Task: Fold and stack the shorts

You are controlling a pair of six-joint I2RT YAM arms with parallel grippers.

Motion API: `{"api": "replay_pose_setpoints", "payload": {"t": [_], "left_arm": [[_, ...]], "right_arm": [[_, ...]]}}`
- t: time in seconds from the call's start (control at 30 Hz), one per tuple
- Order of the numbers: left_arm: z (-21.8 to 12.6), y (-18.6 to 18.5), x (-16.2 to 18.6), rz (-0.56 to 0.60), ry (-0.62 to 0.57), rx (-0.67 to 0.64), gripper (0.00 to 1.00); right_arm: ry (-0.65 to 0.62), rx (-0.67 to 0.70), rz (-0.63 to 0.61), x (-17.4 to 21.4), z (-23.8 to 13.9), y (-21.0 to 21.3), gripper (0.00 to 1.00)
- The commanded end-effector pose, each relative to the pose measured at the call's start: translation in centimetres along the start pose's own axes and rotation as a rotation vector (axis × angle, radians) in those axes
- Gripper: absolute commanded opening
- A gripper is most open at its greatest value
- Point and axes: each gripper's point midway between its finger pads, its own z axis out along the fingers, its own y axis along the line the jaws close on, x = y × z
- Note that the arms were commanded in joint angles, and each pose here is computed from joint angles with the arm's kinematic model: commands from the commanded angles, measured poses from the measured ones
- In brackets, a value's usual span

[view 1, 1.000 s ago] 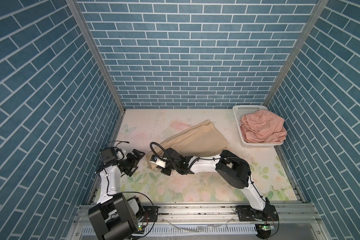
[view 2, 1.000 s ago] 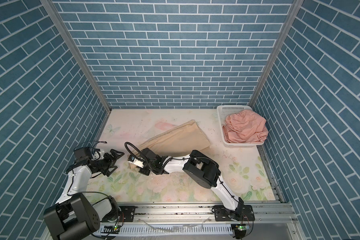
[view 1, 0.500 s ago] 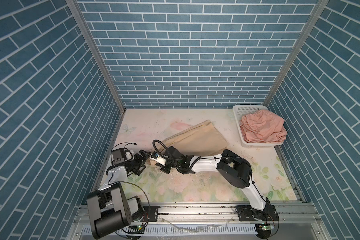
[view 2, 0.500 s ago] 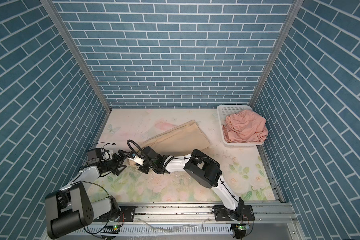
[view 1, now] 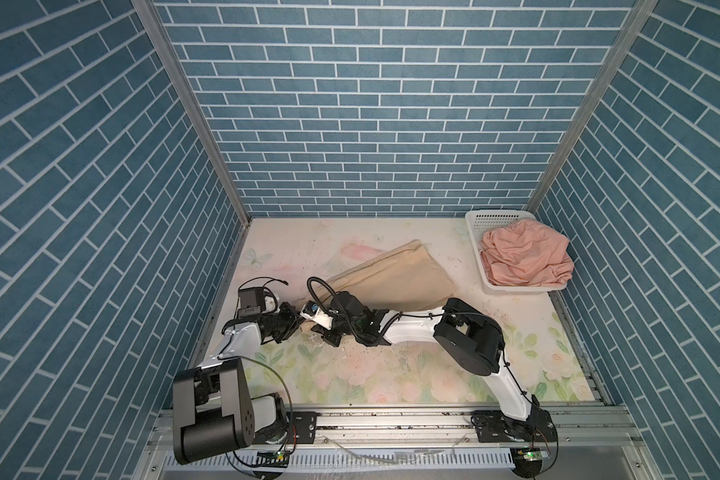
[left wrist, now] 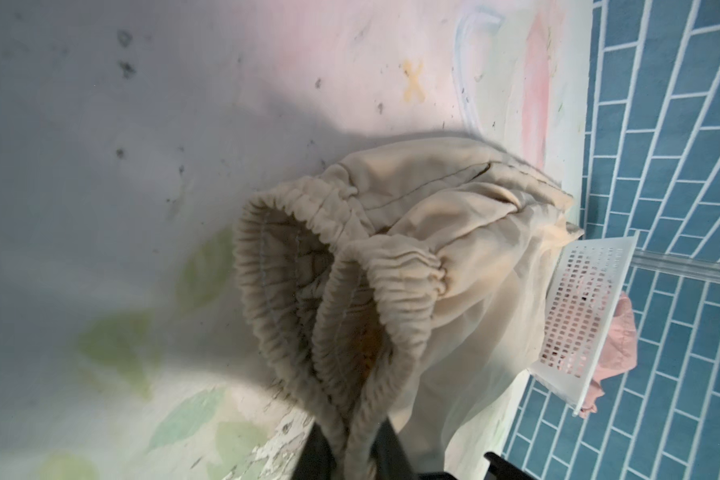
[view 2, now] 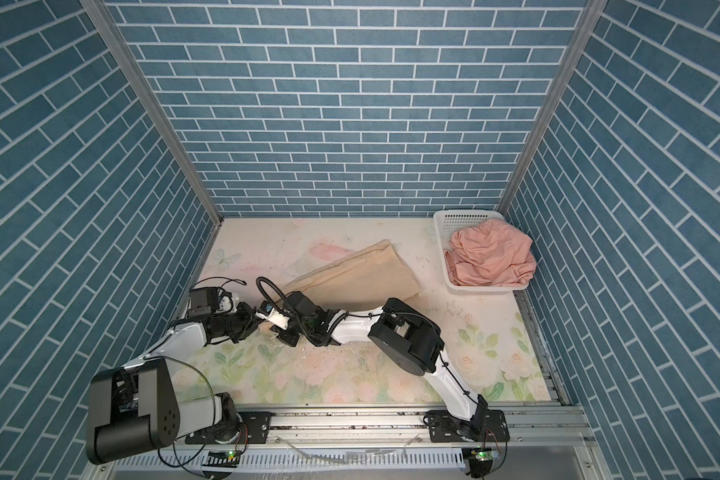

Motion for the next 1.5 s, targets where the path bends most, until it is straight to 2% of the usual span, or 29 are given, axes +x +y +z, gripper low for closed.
{"api": "replay_pose_setpoints", "payload": {"t": [0.0, 0.17, 0.27, 0.4, 0.47, 0.5, 0.53, 0.57, 0.7, 0.83, 0.9, 1.1, 1.23, 1.33, 1.47], "left_arm": [[-1.1, -0.9, 0.1, 0.065, -0.001, -0.050, 0.00], [-2.6, -2.0, -0.1, 0.112, -0.008, -0.070, 0.00], [-3.6, -3.2, -0.2, 0.140, 0.006, -0.064, 0.00], [-5.5, -4.7, -0.1, 0.192, 0.018, -0.077, 0.00], [-6.8, -5.6, -0.2, 0.225, 0.025, -0.091, 0.00], [-7.4, -6.1, -0.3, 0.241, 0.026, -0.094, 0.00], [-7.9, -6.5, -0.3, 0.253, 0.028, -0.099, 0.00], [-8.4, -6.9, -0.4, 0.267, 0.033, -0.103, 0.00], [-10.2, -8.0, -0.9, 0.315, 0.023, -0.139, 0.00], [-10.8, -8.8, -1.5, 0.335, 0.022, -0.143, 0.00], [-10.9, -9.0, -1.7, 0.341, 0.029, -0.153, 0.00], [-10.7, -9.3, -2.7, 0.360, 0.052, -0.179, 0.00], [-10.2, -9.6, -3.6, 0.366, 0.068, -0.186, 0.00], [-9.8, -9.6, -3.9, 0.377, 0.088, -0.203, 0.00], [-9.8, -9.8, -3.9, 0.407, 0.098, -0.241, 0.00]], "right_arm": [[-0.084, -0.030, 0.065, -3.7, -2.9, 0.1, 0.25], [-0.149, -0.046, 0.163, -5.9, -8.0, -0.5, 0.41], [-0.144, -0.028, 0.211, -6.4, -11.5, -1.3, 0.46], [-0.110, 0.030, 0.298, -5.5, -16.1, -3.8, 0.50], [-0.052, 0.065, 0.320, -4.1, -17.9, -5.2, 0.52], [-0.019, 0.085, 0.319, -3.2, -18.4, -5.7, 0.57], [0.006, 0.105, 0.320, -2.5, -18.8, -6.3, 0.58], [0.031, 0.121, 0.322, -1.7, -19.1, -6.8, 0.58], [0.070, 0.133, 0.302, 0.6, -18.6, -7.4, 0.44], [0.090, 0.032, 0.334, 2.1, -15.8, -6.4, 0.23], [0.116, -0.025, 0.350, 2.8, -14.2, -5.3, 0.18], [0.167, -0.191, 0.396, 4.3, -8.9, -1.0, 0.09], [0.180, -0.241, 0.435, 4.7, -6.8, 0.2, 0.08], [0.154, -0.211, 0.446, 3.8, -6.9, -0.8, 0.08], [0.103, -0.131, 0.506, 2.5, -9.0, -4.9, 0.07]]}}
